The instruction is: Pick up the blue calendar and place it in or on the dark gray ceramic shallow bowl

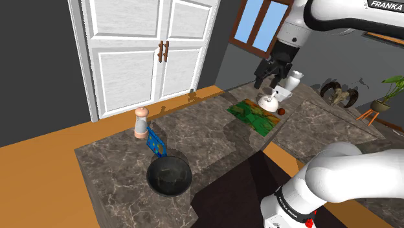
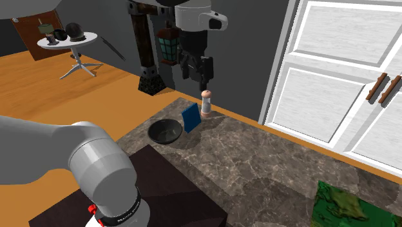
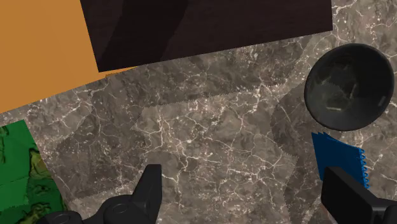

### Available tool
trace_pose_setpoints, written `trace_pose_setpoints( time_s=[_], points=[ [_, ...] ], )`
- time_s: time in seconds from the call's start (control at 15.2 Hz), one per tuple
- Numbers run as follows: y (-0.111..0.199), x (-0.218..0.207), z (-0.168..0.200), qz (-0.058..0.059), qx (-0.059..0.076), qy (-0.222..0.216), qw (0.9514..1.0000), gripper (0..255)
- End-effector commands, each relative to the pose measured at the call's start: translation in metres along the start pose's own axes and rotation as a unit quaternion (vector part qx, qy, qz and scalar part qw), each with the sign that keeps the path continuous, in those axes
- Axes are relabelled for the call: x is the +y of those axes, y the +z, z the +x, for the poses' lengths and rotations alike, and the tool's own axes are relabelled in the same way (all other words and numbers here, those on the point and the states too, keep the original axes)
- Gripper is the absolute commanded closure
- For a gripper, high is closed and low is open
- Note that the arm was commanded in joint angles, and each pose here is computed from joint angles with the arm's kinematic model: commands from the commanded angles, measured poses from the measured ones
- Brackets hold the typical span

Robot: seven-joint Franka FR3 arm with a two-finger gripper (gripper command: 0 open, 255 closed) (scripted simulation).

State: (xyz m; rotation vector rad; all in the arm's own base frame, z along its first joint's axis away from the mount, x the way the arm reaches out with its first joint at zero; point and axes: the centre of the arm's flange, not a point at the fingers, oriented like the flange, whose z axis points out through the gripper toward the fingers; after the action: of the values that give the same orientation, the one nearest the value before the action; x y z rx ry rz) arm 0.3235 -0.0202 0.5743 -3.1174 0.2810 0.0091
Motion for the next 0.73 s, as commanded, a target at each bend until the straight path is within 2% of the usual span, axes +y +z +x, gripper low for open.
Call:
trace_pose_setpoints(
  time_s=[0.0,0.66],
  points=[
    [0.000,0.000,0.000,0.000,0.000,0.000,1.0000,0],
    [0.087,-0.089,0.052,-0.018,0.008,-0.039,0.9990,0]
  ],
)
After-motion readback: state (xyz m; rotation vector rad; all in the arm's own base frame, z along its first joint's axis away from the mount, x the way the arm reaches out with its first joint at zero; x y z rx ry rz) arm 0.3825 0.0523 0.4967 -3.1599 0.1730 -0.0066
